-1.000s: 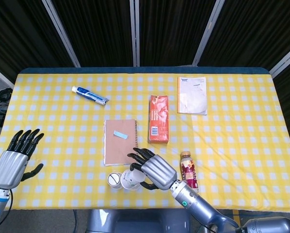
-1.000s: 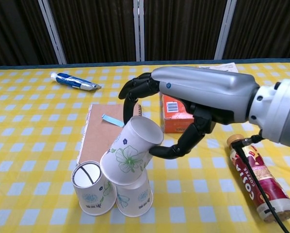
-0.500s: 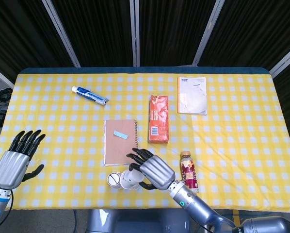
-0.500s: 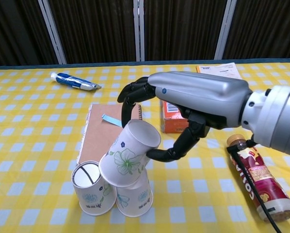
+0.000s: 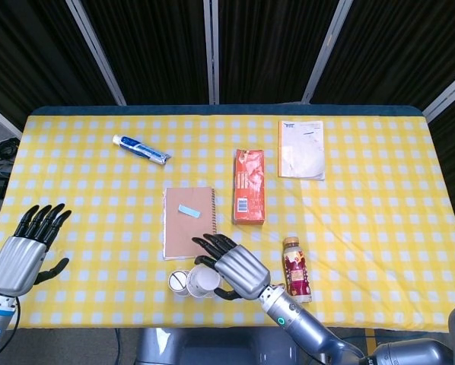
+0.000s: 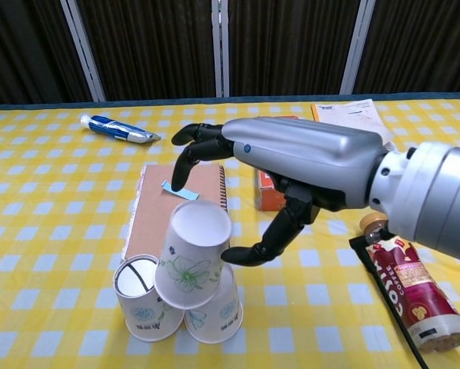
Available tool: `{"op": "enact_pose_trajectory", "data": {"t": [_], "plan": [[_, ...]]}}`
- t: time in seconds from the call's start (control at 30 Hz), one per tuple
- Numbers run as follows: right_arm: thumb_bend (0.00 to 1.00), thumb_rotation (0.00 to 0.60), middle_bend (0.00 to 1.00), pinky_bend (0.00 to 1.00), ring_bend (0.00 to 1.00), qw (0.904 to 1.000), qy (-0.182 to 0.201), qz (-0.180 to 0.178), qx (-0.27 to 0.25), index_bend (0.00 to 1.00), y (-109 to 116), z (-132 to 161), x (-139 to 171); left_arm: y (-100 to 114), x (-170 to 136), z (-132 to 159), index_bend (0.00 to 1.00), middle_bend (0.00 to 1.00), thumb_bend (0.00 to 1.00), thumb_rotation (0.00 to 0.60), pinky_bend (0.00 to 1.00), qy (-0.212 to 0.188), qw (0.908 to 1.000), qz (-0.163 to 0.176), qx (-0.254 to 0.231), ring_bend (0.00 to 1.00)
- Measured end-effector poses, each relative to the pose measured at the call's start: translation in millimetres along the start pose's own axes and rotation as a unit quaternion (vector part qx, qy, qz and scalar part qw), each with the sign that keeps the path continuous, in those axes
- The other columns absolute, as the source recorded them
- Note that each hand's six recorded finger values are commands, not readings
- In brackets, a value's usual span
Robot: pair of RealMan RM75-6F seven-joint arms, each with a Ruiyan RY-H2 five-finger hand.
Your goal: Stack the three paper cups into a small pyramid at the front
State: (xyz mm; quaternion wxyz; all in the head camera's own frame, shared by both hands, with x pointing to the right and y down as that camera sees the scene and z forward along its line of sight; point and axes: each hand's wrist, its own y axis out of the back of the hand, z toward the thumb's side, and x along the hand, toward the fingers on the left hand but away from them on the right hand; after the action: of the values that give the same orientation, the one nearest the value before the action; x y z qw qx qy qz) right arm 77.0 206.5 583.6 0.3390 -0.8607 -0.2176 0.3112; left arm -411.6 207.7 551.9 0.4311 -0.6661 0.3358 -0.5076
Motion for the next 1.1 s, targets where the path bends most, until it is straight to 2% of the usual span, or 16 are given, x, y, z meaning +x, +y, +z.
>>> {"op": "enact_pose_trajectory", "data": {"t": [0.33,0.57,0.87,1.1], "plan": [[0.13,0.6,0.0,0.12,0.0,0.9998,-0.009,-0.012,0.012,0.22,9.6,-0.2,2.9,-0.4,0.4,-0.2,0.0,0.0,0.26,0.6,0.0,0.001,1.0,-0.001,0.0,0.0],[0.13,0.6,0.0,0.11,0.0,0.9982,-0.036,-0.024,0.04,0.21,23.6,-19.7,10.4,0.2,0.7,-1.2,0.0,0.0,0.26,0.6,0.0,0.003,1.0,0.001,0.0,0.0],[0.13,0.6,0.0,0.08,0.0,0.9881,-0.12,-0.062,0.074,0.21,56.0,-90.2,43.4,-0.3,1.5,-2.3,0.0,0.0,0.26,0.6,0.0,0.007,1.0,0.003,0.001,0.0],[0.13,0.6,0.0,0.05,0.0,0.9736,-0.185,-0.095,0.093,0.2,71.2,-154.7,86.0,-2.9,3.3,-2.4,0.0,0.0,0.26,0.6,0.0,0.011,0.9999,0.003,0.004,0.0]]}}
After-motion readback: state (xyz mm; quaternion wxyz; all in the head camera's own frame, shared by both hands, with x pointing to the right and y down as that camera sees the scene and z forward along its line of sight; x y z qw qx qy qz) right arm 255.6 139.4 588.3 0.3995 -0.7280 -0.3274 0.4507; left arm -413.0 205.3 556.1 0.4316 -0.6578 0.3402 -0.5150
